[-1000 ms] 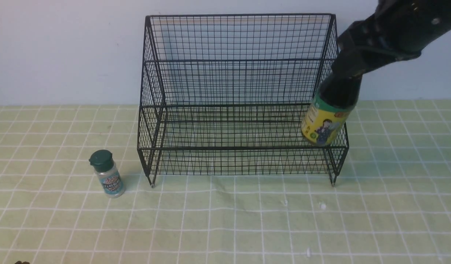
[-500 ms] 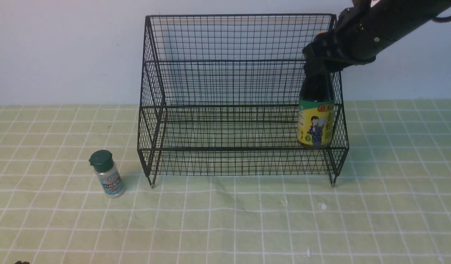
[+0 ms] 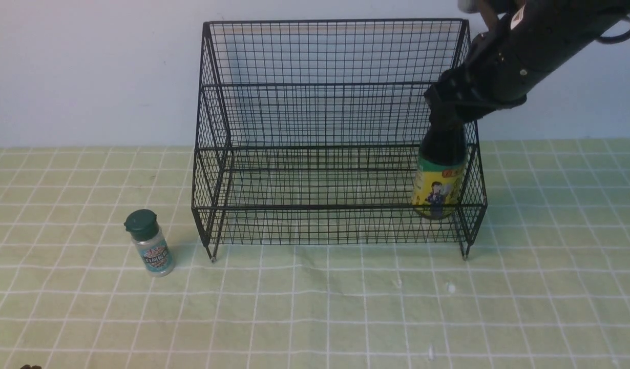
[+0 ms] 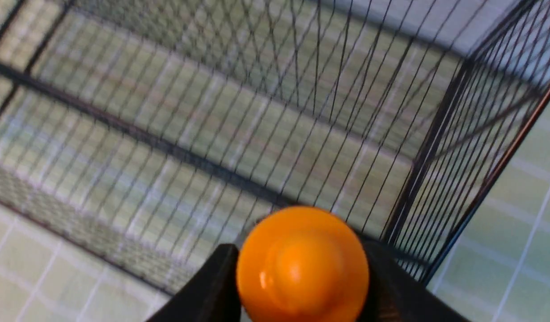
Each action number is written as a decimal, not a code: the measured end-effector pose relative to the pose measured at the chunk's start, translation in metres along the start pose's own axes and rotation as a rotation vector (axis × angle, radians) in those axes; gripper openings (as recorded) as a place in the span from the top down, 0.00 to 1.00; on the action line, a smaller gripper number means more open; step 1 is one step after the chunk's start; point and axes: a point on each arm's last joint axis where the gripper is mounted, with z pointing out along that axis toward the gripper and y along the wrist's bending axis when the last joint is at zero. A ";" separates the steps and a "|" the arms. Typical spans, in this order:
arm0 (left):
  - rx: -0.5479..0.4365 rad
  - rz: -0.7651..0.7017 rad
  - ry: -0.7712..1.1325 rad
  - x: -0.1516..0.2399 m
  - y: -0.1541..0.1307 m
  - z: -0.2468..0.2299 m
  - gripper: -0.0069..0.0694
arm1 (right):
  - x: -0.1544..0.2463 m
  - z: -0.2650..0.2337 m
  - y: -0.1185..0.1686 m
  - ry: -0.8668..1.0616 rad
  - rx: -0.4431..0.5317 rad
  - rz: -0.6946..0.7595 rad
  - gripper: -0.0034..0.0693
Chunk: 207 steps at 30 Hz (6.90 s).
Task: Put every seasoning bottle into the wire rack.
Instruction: Use the right arm to put the condiment bottle back on the shelf, then use the left arm to grab the condiment bottle closest to it
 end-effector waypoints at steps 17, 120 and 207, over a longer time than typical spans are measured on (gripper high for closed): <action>0.000 0.000 0.000 0.000 0.000 0.000 0.92 | 0.008 0.007 0.003 0.095 -0.040 0.010 0.34; 0.000 0.000 0.001 0.000 0.000 0.000 0.92 | 0.377 -0.039 0.003 -0.839 0.421 0.205 0.97; 0.077 0.030 0.911 -0.126 0.001 0.276 0.27 | 0.377 -0.039 0.003 -0.839 0.421 0.205 0.97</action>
